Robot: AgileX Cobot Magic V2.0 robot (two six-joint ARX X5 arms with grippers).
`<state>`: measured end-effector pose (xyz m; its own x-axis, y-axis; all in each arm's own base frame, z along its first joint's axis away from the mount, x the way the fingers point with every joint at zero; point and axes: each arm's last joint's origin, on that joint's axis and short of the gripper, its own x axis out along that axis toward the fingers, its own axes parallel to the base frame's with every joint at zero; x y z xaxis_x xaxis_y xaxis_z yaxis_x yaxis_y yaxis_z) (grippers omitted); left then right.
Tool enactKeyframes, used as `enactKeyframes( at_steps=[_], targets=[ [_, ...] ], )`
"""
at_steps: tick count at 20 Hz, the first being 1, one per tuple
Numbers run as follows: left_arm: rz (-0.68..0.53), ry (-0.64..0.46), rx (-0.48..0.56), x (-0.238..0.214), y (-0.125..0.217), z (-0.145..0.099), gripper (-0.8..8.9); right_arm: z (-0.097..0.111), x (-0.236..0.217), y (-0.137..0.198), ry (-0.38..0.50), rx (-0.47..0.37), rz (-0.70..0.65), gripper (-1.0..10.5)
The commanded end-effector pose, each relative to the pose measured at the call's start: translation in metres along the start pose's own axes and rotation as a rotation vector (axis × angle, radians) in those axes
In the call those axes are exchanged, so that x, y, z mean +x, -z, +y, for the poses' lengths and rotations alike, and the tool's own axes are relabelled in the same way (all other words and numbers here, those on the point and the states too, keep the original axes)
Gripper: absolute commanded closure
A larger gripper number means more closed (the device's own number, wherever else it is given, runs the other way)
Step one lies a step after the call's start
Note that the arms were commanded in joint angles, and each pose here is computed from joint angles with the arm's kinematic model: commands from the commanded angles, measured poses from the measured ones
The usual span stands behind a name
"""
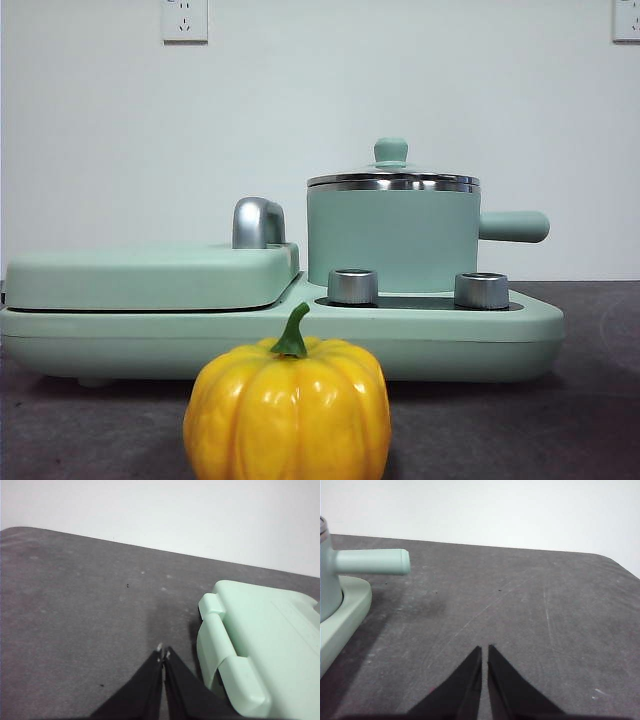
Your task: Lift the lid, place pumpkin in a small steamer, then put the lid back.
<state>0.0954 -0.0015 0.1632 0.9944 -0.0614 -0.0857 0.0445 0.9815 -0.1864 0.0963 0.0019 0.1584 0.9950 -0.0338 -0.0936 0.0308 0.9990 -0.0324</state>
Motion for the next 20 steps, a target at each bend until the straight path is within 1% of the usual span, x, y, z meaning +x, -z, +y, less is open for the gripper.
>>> enactKeyframes(
  at_steps=[1, 8, 10, 13, 15, 16, 19, 20],
  targets=[
    [-0.012, 0.000, -0.032, 0.0017, 0.0036, 0.0009, 8.07, 0.0000, 0.0004, 0.0005, 0.002, 0.012, -0.005, 9.3],
    [-0.034, 0.005, -0.038, 0.0016, 0.0015, 0.0006, 8.07, 0.0000, 0.0004, 0.0001, 0.002, 0.014, -0.008, 9.3],
    [-0.034, 0.005, -0.044, 0.0016, 0.0014, 0.0005, 8.07, 0.0001, 0.0004, 0.0002, -0.001, 0.026, -0.007, 9.3],
    [-0.034, 0.005, -0.045, 0.0016, 0.0014, 0.0005, 8.07, 0.0004, 0.0004, 0.0003, -0.011, 0.072, -0.005, 9.3],
    [-0.033, 0.008, -0.057, 0.0016, 0.0015, 0.0004, 8.07, 0.0006, 0.0004, 0.0003, -0.017, 0.131, -0.005, 9.3],
    [-0.032, 0.012, -0.083, 0.0016, 0.0015, 0.0003, 8.07, 0.0007, 0.0004, 0.0003, -0.021, 0.164, -0.005, 9.3],
    [-0.024, 0.015, -0.214, 0.0017, 0.0022, 0.0004, 8.07, 0.0009, 0.0004, 0.0005, -0.027, 0.315, 0.000, 9.3],
    [-0.021, 0.015, -0.257, 0.0017, 0.0024, 0.0004, 8.07, 0.0008, 0.0004, 0.0003, -0.026, 0.354, -0.002, 9.3]
  ],
)
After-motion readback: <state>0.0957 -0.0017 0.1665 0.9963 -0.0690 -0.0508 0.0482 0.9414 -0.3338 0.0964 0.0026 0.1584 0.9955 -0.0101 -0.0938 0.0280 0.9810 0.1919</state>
